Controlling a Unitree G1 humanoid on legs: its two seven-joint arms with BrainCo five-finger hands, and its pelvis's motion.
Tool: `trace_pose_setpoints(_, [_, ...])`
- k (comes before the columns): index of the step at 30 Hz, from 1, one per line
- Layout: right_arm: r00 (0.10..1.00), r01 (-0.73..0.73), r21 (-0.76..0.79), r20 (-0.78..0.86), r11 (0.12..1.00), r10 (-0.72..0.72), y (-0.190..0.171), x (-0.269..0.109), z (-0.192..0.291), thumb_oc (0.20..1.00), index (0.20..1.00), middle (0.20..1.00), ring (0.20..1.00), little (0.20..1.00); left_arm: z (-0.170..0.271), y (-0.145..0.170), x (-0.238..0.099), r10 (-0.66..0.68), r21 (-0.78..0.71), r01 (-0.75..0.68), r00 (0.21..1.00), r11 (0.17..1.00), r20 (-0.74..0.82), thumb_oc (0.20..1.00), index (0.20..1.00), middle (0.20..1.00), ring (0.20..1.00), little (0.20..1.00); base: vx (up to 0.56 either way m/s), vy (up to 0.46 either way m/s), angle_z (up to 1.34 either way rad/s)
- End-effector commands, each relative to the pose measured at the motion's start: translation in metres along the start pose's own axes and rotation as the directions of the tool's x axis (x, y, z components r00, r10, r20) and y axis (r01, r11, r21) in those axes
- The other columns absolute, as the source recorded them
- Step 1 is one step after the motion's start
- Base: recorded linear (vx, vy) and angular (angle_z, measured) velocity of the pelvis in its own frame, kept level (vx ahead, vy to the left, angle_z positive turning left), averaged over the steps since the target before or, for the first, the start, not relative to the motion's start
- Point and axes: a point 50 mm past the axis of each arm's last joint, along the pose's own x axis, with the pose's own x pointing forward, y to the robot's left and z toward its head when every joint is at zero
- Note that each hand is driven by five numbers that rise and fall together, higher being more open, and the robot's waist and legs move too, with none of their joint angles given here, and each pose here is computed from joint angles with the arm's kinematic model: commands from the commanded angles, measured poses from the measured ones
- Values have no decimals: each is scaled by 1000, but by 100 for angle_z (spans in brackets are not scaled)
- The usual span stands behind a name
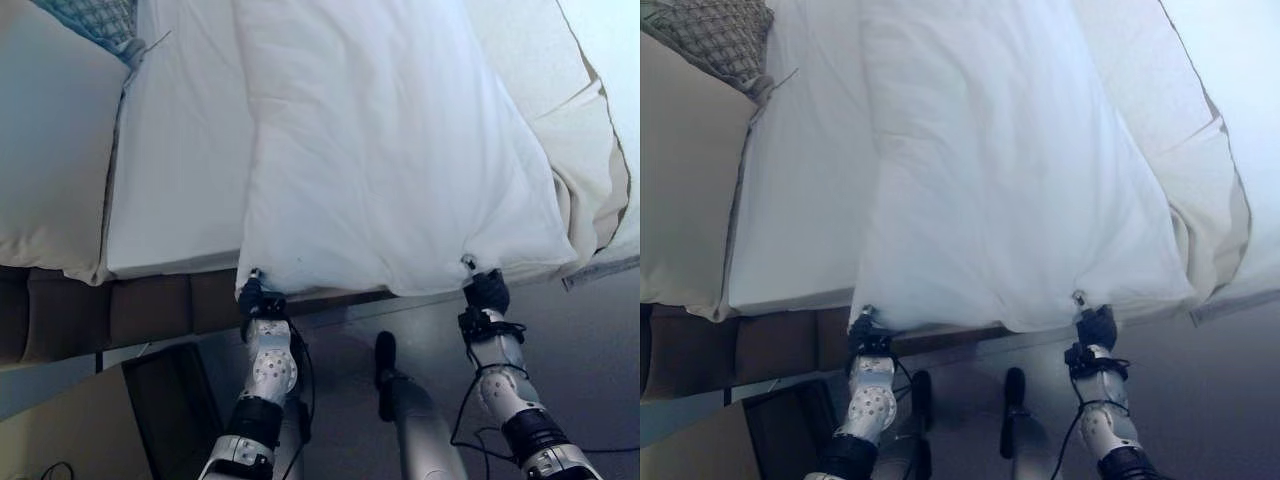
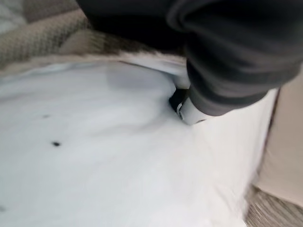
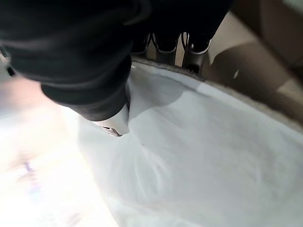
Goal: Make the bed
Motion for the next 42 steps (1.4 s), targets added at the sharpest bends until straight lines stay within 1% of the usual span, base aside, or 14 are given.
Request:
trace_pose_setpoints(1, [980, -21, -151, -199, 988, -10, -12, -24, -45, 200, 200, 200, 200, 200, 96, 80, 16, 306, -107, -287, 864, 952, 401, 200, 200, 200, 200, 200, 0, 0, 0])
trace_pose_setpoints(5, [962, 26, -193, -263, 981, -77, -24, -26, -58, 200, 200, 200, 200, 200, 81, 100, 22, 379, -70, -378, 866, 923, 325, 200, 200, 200, 200, 200, 0, 0, 0])
trace_pose_setpoints(6, [940, 79, -221, -308, 972, -146, -36, -29, -67, 200, 200, 200, 200, 200, 72, 107, 26, 397, -13, -411, 874, 912, 281, 200, 200, 200, 200, 200, 0, 0, 0])
trace_pose_setpoints(8, [918, 105, -247, -348, 963, -189, -43, -31, -74, 200, 200, 200, 200, 200, 66, 114, 28, 409, 59, -435, 878, 899, 248, 200, 200, 200, 200, 200, -17, -14, 8])
trace_pose_setpoints(11, [877, 185, -229, -399, 956, -266, -51, -35, -84, 200, 200, 200, 200, 200, 61, 119, 31, 473, 60, -496, 853, 866, 221, 200, 200, 200, 200, 200, -5, 6, 15])
trace_pose_setpoints(23, [758, 173, -422, -520, 890, -394, -52, -44, -108, 200, 200, 200, 200, 200, 78, 113, 42, 557, 97, -597, 786, 796, 269, 200, 200, 200, 200, 200, 0, 25, 3])
trace_pose_setpoints(26, [733, 172, -441, -540, 881, -413, -52, -46, -111, 200, 200, 200, 200, 200, 77, 116, 42, 578, 130, -621, 774, 773, 259, 200, 200, 200, 200, 200, 1, 31, 1])
trace_pose_setpoints(27, [681, 186, -441, -586, 878, -439, -54, -51, -117, 200, 200, 200, 200, 200, 74, 126, 40, 631, 177, -671, 740, 721, 234, 200, 200, 200, 200, 200, -5, 38, 0])
trace_pose_setpoints(32, [621, 171, -452, -640, 875, -452, -53, -55, -123, 200, 200, 200, 200, 200, 71, 134, 38, 674, 222, -701, 713, 677, 195, 200, 200, 200, 200, 200, -1, 9, 0])
trace_pose_setpoints(35, [579, 159, -464, -672, 872, -463, -53, -58, -126, 200, 200, 200, 200, 200, 64, 133, 39, 667, 300, -678, 729, 671, 155, 200, 200, 200, 200, 200, 0, 0, 0])
trace_pose_setpoints(36, [574, 156, -468, -674, 870, -465, -55, -58, -125, 322, 322, 322, 322, 322, 62, 132, 39, 658, 312, -663, 740, 680, 139, 325, 325, 325, 325, 325, 13, 8, -3])
trace_pose_setpoints(37, [568, 151, -468, -680, 871, -464, -55, -58, -125, 793, 793, 793, 793, 793, 59, 133, 39, 647, 340, -642, 753, 687, 116, 1000, 1000, 1000, 1000, 1000, 20, 4, -3])
trace_pose_setpoints(38, [566, 142, -472, -683, 870, -462, -56, -58, -125, 1000, 1000, 1000, 1000, 1000, 56, 133, 39, 633, 368, -618, 768, 695, 96, 1000, 1000, 1000, 1000, 1000, 0, 0, 0])
trace_pose_setpoints(42, [576, 136, -481, -673, 866, -464, -57, -58, -124, 1000, 1000, 1000, 1000, 1000, 48, 137, 38, 586, 458, -535, 810, 710, 37, 1000, 1000, 1000, 1000, 1000, 19, -3, 0])
